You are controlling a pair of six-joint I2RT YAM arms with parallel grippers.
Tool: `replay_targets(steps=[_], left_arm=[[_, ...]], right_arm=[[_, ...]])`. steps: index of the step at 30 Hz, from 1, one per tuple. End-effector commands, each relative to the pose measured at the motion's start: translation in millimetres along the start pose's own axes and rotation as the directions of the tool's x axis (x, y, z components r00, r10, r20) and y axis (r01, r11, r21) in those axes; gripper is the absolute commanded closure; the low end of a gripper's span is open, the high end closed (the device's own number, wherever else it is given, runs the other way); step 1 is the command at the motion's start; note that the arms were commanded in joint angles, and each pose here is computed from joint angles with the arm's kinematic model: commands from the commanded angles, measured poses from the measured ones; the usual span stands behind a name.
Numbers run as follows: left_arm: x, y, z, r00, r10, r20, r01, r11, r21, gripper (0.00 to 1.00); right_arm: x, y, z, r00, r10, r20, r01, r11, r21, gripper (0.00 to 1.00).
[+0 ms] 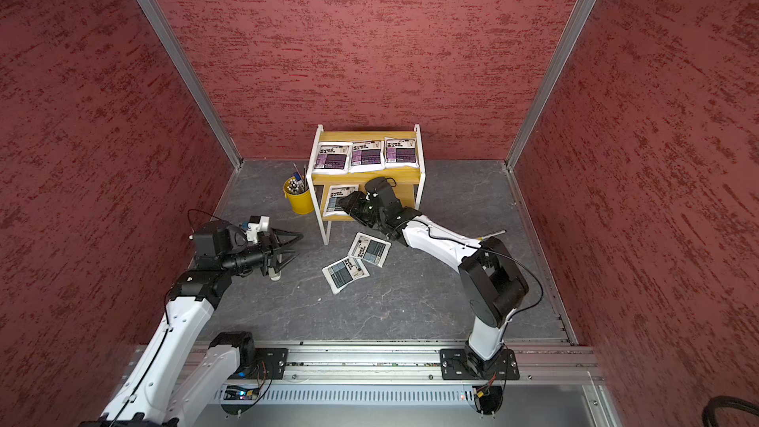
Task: Place the bagged coffee beans on the shelf by color
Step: Place the bagged coffee beans on the shelf.
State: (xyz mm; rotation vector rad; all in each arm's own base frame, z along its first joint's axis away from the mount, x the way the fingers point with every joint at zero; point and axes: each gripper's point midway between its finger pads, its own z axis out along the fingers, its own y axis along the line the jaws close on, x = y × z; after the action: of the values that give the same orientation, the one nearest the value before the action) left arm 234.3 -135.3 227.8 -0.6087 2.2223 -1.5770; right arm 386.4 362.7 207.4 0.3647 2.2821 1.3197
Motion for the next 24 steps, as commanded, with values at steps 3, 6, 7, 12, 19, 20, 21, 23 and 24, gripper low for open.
replay_targets(steps=[3,6,7,12,19,20,21,23,24], left_arm=[[0.2,3.8,0.2,1.0,0.0,0.005,0.0,1.0,-0.002,0.33],[0.0,5.1,-0.8,1.0,-0.003,0.011,0.003,1.0,-0.004,0.33],[0.4,5.4,-1.2,1.0,-0.001,0.013,0.001,1.0,-0.005,0.33],[4.7,11.6,-1.5,1.0,-0.015,0.01,0.015,1.0,-0.01,0.32],[8.2,18.2,1.9,1.0,-0.019,-0.005,0.019,1.0,-0.013,0.32],[9.6,18.2,1.9,1.0,-0.018,-0.008,0.017,1.0,-0.013,0.32],[11.2,18.4,1.6,1.0,-0.016,-0.011,0.016,1.0,-0.014,0.32],[15.3,18.7,0.9,1.0,-0.014,-0.021,0.014,1.0,-0.017,0.32],[17.2,20.7,1.2,0.999,-0.017,-0.029,0.017,1.0,-0.022,0.31]], right_arm=[[1.4,-2.8,-8.3,1.0,0.027,-0.003,-0.027,1.0,0.013,0.44],[9.7,-9.3,-14.3,0.999,0.037,-0.01,-0.037,0.999,0.033,0.41],[13.2,-11.8,-15.9,0.999,0.035,-0.014,-0.035,0.998,0.044,0.4],[24.9,-21.6,-34.7,0.999,0.033,-0.005,-0.032,0.995,0.091,0.35],[43.4,-29.8,-68.6,1.0,-0.003,-0.016,0.005,0.993,0.119,0.34],[44.3,-26.4,-79.6,1.0,-0.012,-0.01,0.013,0.994,0.109,0.34],[46.1,-28.3,-85.3,1.0,-0.015,-0.01,0.016,0.994,0.112,0.34],[51.3,-32.3,-99.6,1.0,-0.023,-0.011,0.024,0.993,0.115,0.34],[53.6,-34.0,-105.9,1.0,-0.028,-0.013,0.029,0.993,0.119,0.34]])
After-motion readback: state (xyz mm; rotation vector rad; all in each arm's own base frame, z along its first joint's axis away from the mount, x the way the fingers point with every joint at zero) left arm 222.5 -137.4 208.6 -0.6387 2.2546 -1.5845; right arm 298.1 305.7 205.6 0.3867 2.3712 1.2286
